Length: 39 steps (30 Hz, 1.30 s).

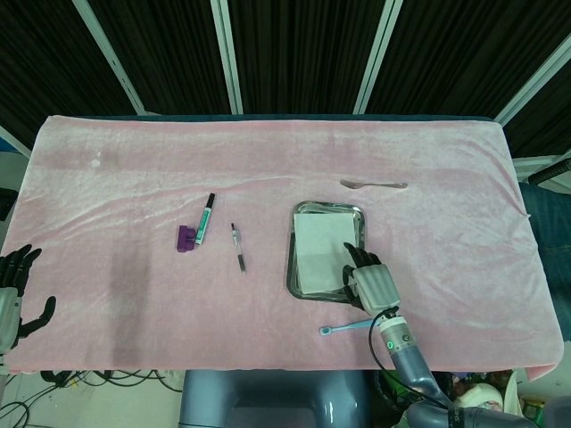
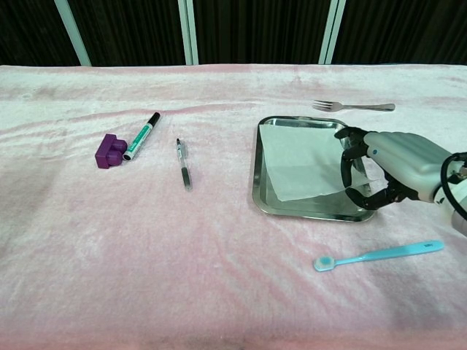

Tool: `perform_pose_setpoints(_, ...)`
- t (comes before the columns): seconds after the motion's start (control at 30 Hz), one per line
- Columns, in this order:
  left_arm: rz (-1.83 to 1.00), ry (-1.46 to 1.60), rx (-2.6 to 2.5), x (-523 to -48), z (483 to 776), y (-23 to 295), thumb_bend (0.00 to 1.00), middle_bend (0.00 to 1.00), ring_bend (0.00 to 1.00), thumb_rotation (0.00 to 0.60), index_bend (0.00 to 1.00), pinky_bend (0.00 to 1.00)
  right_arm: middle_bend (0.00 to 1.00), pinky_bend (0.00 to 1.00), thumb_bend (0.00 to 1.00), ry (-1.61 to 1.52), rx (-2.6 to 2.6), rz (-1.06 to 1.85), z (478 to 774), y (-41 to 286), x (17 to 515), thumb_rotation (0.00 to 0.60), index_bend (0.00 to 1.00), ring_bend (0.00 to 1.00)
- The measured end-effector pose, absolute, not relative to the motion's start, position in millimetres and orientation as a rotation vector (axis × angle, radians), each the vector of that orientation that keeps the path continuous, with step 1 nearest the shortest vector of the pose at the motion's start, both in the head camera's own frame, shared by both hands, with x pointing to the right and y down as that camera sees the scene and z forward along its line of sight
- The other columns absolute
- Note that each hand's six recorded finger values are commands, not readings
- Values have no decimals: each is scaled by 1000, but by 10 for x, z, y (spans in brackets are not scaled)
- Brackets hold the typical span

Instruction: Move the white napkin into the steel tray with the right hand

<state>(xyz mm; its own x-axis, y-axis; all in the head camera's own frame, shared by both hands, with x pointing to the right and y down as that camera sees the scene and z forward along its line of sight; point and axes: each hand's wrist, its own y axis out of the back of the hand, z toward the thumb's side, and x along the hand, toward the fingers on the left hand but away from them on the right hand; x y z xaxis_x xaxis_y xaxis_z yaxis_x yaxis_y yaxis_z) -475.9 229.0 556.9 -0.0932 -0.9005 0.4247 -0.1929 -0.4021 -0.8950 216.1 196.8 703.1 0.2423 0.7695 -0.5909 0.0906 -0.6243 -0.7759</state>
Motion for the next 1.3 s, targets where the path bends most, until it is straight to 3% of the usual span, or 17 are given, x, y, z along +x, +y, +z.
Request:
perform_pose_setpoints(0.7, -1547, 1207, -1595, -4760, 5571, 2289, 407, 26, 0, 600, 98, 37, 82, 227, 406, -794, -1889, 1524, 7025, 1980, 2052, 600, 686, 143)
perform_pose_setpoints(1.1, -1547, 1206, -1596, -4761, 5573, 2287, 407, 26, 0, 600, 98, 37, 41, 207, 374, -761, -1903, 1572, 7064, 2004, 2039, 600, 277, 134)
perform_pose_setpoints(1.3, -1548, 1208, -1595, -4763, 5570, 2287, 407, 26, 0, 600, 98, 37, 35, 207, 356, -738, -1917, 1560, 7022, 2015, 2001, 600, 226, 128)
